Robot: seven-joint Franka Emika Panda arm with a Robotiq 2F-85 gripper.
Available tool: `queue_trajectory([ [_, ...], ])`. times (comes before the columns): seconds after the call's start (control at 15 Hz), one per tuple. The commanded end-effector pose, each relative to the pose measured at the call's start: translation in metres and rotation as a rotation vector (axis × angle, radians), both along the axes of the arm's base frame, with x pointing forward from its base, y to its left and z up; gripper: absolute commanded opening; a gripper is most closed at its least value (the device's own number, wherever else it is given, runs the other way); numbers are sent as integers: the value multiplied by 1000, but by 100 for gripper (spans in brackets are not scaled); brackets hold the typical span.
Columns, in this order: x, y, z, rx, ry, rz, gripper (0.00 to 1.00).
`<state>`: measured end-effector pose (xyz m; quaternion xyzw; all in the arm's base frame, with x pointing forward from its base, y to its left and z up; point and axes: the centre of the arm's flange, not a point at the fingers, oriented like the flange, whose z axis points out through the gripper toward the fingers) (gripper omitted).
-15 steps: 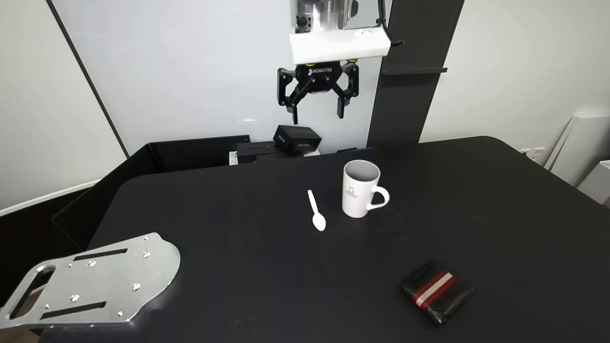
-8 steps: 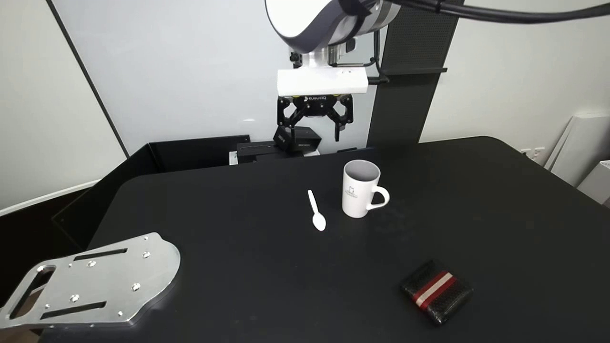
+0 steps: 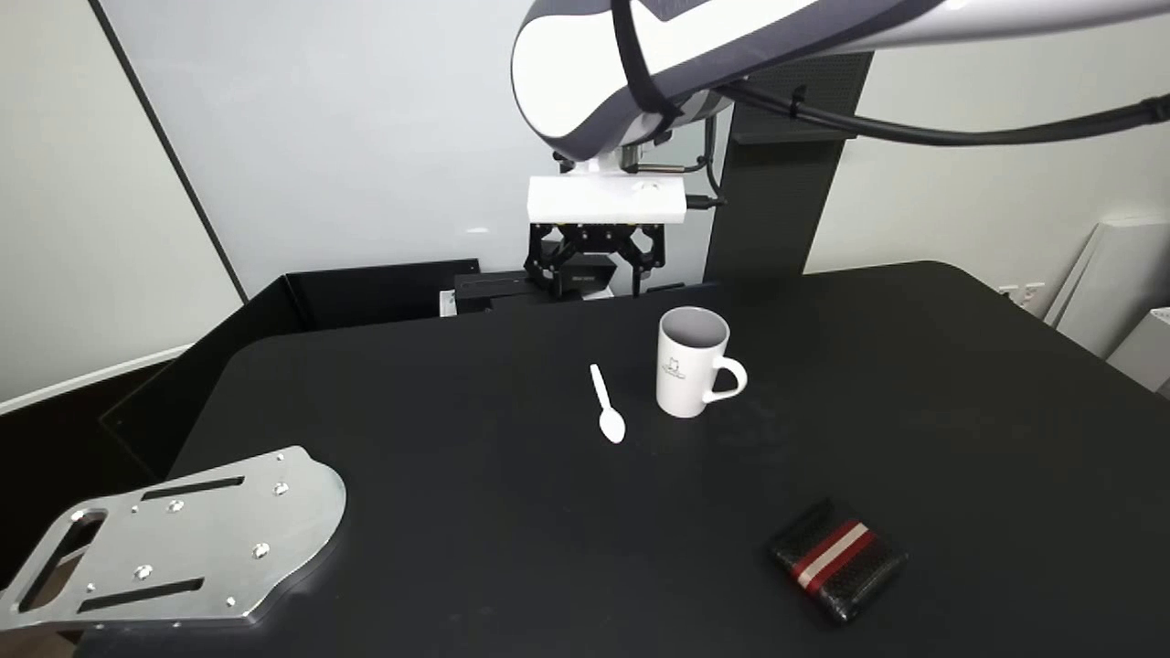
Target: Put the spoon in the mug
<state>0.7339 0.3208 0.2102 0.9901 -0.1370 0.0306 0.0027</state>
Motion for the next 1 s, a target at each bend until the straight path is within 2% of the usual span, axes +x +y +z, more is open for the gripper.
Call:
queue_trajectory([
  [0.0,36,13,-13,22,-14,-25,100],
  [0.93,40,47,-69,16,-25,25,100],
])
